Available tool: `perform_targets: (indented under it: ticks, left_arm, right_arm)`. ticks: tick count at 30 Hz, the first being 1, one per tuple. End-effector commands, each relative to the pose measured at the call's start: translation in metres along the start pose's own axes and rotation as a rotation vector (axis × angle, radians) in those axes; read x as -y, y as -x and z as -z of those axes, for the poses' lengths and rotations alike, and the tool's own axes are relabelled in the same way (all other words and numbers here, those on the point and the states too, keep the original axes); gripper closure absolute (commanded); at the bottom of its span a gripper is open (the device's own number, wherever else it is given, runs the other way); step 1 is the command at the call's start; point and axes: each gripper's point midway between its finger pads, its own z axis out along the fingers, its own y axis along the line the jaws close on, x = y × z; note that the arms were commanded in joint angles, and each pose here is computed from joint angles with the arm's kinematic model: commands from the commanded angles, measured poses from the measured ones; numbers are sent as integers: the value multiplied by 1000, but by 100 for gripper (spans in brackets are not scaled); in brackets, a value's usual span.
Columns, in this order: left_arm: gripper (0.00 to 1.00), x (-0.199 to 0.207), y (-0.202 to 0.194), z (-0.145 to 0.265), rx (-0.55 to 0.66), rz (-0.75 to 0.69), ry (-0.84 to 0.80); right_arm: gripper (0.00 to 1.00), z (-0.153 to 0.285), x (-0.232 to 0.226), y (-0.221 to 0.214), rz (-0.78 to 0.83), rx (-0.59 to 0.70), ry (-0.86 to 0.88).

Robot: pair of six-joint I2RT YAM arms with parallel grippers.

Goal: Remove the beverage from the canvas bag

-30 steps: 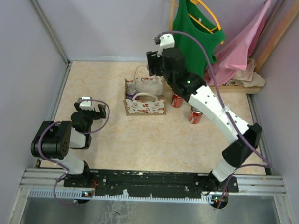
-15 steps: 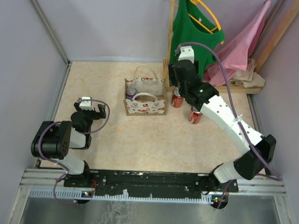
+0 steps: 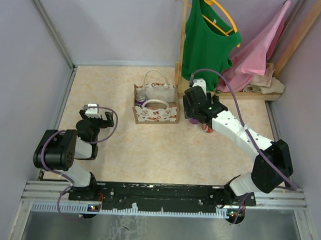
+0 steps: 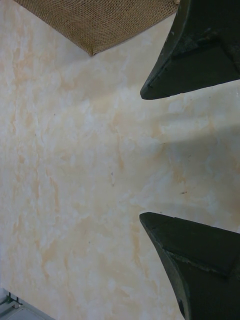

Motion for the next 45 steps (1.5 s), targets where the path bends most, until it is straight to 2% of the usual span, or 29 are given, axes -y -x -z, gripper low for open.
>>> perform_targets:
  ticks: [1,11,21,25,28,29,31,32,35,39,45]
  left_arm:
    - [0,0,4,-3,14,-9,0]
    - [0,0,4,-3,15,-9,0]
    - [0,0,4,-3,15,-10,-1]
    - [0,0,4,-3,15,-9,0]
    - [0,0,4,-3,16,-9,1]
    - [0,0,4,-3,15,-10,0]
    - [0,0,4,-3,15,-10,0]
    - [0,0,4,-3,15,-9,0]
    - [0,0,4,-3,16,-10,-1]
    - [0,0,4,-3,15,-10,0]
    - [0,0,4,-3,15,-9,0]
  right_arm:
    - [100,15,-5,44,-110,162,40]
    - [100,-23,-25,17,-124,140,81]
    - [100,-47,-26,-10,-110,94,42]
    - [95,-55,-28,-17,-110,82,38]
    - [82,-58,-26,-21,-108,77,25]
    - [72,-59,-26,-22,-107,75,20]
    - [43,-59,-24,-23,-105,71,11]
    - [31,-59,-23,-24,-104,70,6]
    - [14,-58,-21,-24,-99,68,0]
    - [6,-53,-21,-16,-102,86,6]
    - [9,-26,-14,28,-123,194,9]
